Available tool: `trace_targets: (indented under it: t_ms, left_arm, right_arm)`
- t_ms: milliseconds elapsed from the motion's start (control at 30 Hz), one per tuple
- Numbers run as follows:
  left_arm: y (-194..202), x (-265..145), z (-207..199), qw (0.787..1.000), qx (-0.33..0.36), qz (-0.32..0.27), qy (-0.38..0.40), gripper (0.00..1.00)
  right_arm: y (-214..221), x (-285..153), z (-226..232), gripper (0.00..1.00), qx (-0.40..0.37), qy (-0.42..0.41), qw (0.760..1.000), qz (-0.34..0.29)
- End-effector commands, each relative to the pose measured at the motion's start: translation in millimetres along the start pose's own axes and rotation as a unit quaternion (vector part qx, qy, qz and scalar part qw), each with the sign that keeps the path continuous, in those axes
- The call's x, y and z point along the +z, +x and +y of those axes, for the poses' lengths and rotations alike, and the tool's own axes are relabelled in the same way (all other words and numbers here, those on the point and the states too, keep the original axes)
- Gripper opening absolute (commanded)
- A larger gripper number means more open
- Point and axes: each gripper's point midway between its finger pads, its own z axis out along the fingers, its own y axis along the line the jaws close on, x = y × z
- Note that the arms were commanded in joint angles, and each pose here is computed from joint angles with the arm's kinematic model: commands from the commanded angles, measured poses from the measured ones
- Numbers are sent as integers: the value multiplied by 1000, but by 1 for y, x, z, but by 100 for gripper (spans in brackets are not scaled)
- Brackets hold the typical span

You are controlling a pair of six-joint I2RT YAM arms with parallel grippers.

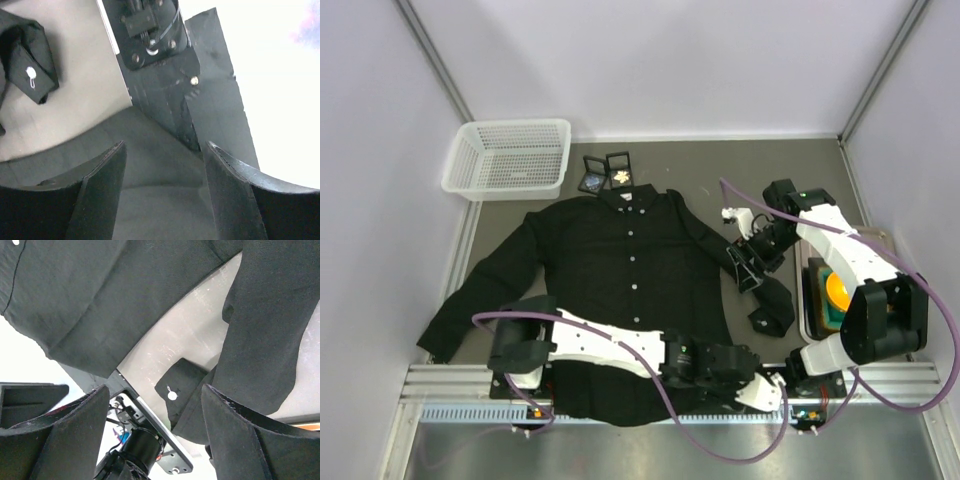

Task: Pin the brooch onto the clothing
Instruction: Flatten out the clothes at the center of the board.

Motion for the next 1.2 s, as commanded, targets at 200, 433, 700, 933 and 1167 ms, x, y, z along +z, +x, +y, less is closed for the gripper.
trace_targets:
  t_ms: [200, 433, 700, 933, 1167]
  left_arm:
    - [-1, 36, 7, 995, -33, 65, -70, 58]
    - [22, 42, 16, 986, -31, 121, -107, 28]
    - [19, -14, 20, 990, -64, 77, -101, 0]
    - [77, -58, 13, 974, -194, 48, 111, 10]
    - [143, -88, 59, 961, -251, -8, 119, 11]
  right_arm:
    - [-8, -6, 3, 73, -17, -6, 999, -34]
    - [-5, -4, 5, 73, -15, -7, 999, -35]
    - [-3, -4, 5, 73, -13, -6, 999, -32]
    - [-3, -4, 2, 73, -13, -1, 1000, -29]
    - [-3, -1, 2, 73, -10, -10, 1000, -24]
